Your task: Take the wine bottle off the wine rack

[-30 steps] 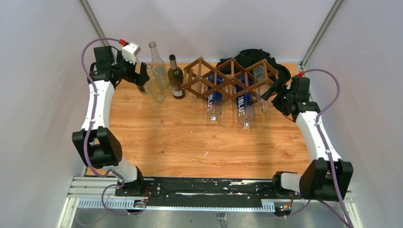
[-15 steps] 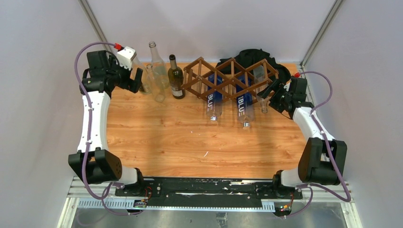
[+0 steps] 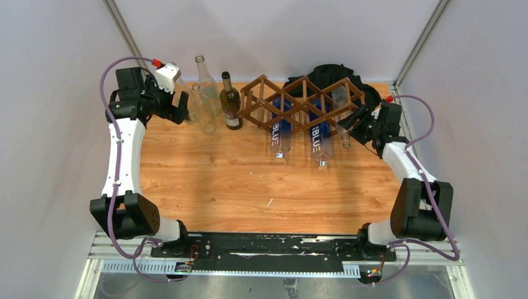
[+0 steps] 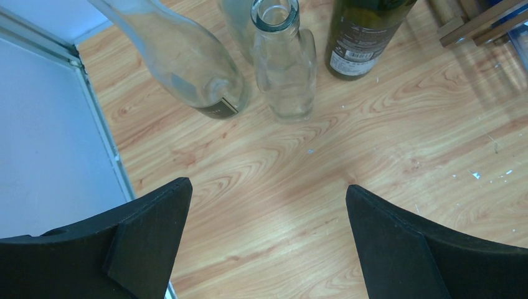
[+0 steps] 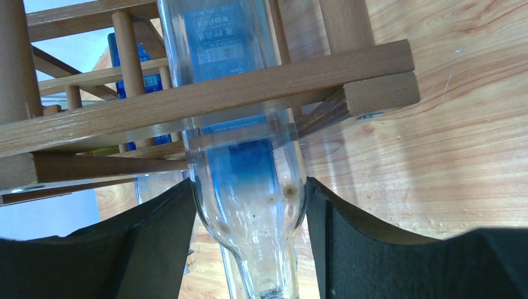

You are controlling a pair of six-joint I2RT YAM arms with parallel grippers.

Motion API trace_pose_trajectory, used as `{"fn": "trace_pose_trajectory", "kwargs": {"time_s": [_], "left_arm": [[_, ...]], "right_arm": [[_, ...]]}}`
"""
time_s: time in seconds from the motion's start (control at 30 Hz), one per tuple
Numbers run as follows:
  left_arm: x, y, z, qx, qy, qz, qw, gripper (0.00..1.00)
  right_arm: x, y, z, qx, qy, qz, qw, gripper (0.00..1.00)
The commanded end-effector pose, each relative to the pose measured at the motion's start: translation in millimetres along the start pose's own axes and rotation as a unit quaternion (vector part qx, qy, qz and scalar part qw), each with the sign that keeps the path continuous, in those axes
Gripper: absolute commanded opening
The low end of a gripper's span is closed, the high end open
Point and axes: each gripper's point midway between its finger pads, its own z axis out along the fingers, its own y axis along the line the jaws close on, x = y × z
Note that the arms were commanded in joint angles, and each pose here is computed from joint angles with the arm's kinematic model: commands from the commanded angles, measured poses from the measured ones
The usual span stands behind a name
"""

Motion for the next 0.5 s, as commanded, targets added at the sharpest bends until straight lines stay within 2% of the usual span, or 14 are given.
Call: {"fn": "trace_pose_trajectory", "kwargs": {"time_s": [0.0, 0.1, 0.17, 0.27, 0.37, 0.47], "left_arm": [[2, -8, -3, 0.017, -0.002, -0.004, 1.0, 1.0], [5, -12, -2, 0.025, 0.001, -0.005, 1.0, 1.0], [5, -14, -2, 0.028, -0.001, -0.005, 1.0, 1.0], [5, -19, -3, 0.035, -0.001, -0.002, 0.999, 1.0], [5, -23, -3, 0.041, 0.0, 0.003, 0.999, 1.0], [5, -26, -1, 0.043, 0.001, 0.009, 0.999, 1.0]], "right_arm": [[1, -2, 5, -0.007, -0.008, 0.008, 1.0, 0.66], [4, 0, 9, -0.008, -0.003, 0.003, 1.0, 0.67], [6, 1, 11, -0.006, -0.001, 0.0, 1.0, 0.74], [8, 2, 12, -0.004, -0.001, -0.002, 1.0, 0.77], [8, -1, 12, 0.002, -0.001, -0.001, 1.0, 0.71], [7, -2, 9, 0.008, -0.01, -0.003, 1.0, 0.6]]}}
